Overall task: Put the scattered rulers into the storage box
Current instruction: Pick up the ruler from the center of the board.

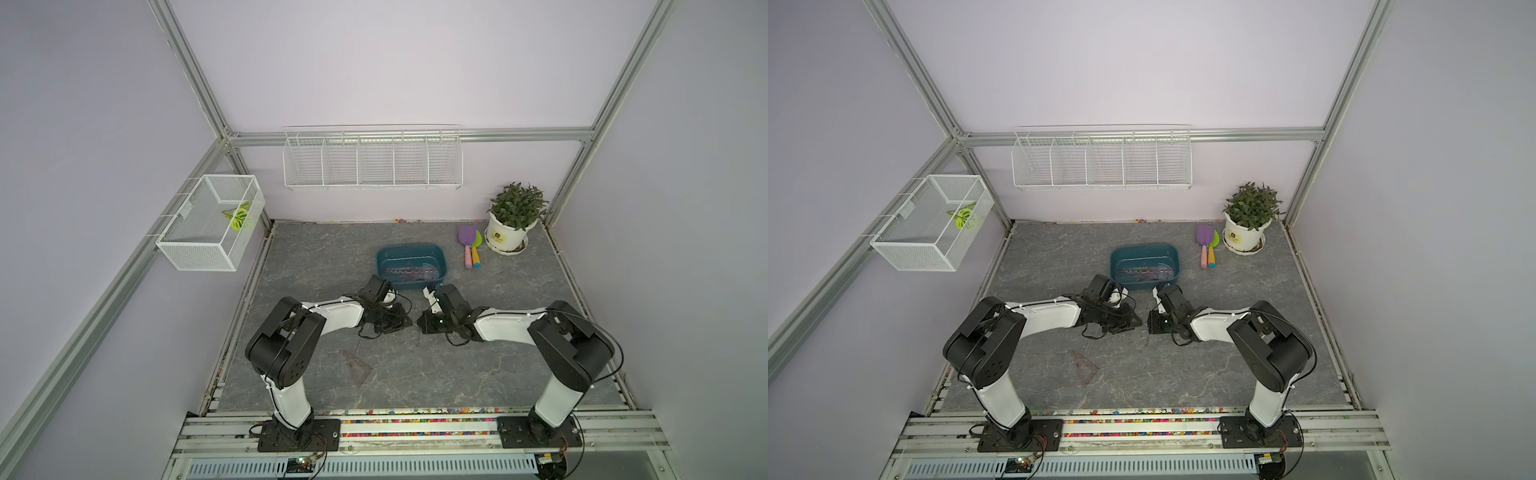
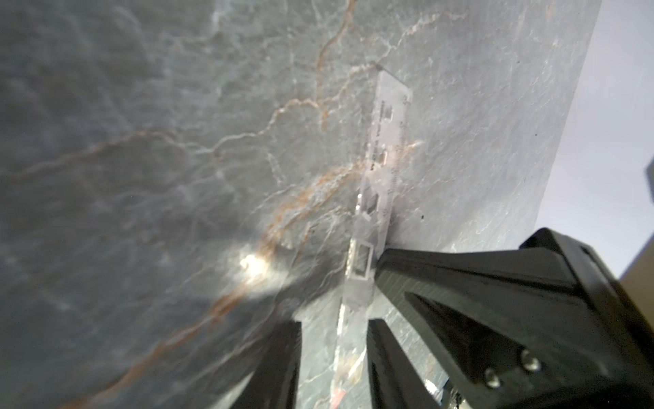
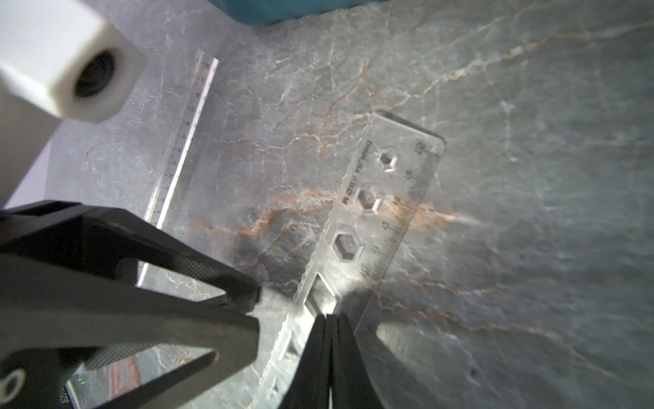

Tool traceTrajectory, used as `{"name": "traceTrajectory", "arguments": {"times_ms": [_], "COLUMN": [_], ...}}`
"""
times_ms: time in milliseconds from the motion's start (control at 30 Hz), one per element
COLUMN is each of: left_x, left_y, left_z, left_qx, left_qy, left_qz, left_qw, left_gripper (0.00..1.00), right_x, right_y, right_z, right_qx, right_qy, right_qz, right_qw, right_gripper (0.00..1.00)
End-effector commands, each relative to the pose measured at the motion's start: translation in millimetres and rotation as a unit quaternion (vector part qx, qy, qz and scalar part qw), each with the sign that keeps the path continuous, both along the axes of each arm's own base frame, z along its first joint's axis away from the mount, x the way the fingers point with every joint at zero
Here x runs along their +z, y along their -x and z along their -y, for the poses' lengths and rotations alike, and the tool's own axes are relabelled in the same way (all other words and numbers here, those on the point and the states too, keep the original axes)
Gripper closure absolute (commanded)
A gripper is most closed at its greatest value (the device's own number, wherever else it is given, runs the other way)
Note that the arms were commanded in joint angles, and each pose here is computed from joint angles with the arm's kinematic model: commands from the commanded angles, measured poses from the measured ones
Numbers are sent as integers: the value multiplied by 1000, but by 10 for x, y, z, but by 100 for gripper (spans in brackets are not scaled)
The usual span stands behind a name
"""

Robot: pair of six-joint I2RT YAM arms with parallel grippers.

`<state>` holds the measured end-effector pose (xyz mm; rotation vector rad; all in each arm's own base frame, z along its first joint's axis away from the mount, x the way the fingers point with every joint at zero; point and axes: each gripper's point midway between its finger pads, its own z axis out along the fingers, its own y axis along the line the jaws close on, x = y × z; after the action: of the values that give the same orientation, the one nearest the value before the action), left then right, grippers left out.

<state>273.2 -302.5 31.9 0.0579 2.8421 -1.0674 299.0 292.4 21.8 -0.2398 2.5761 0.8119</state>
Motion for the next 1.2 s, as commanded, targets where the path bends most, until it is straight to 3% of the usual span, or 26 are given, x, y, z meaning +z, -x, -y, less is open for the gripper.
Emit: {"name": "traceTrajectory", "arguments": {"times_ms": [0,467,567,767,867,1000,1167], "left_x": [-217,-534,-557,-564,-532,-331,338], "left_y": [1,63,79,87,93,43,-225], "left_z": [-83,-29,0,10,6,25,70], "left_qx": [10,-3,-8,-11,-11,-3,51], "left_qy": [-32,-55,-57,-60,-61,-51,-30], "left_qz": [-21,-54,-55,-55,-53,-36,27], "left_qw": [999,997,997,997,997,998,998], "left_gripper": [60,62,69,93,99,100,100], "right_x": [-397,-574,-585,-544,-500,-348,-17], "right_y": [158,276,286,295,288,246,156], "right_z": [178,293,289,291,308,371,548], "right_qx": [-10,-23,-23,-23,-25,-29,-40], "right_qy": [33,23,18,12,12,11,9], "right_qz": [-42,-61,-63,-59,-55,-42,-13], "right_qw": [999,998,998,998,998,999,999], "right_gripper": [91,91,92,92,92,91,91]}}
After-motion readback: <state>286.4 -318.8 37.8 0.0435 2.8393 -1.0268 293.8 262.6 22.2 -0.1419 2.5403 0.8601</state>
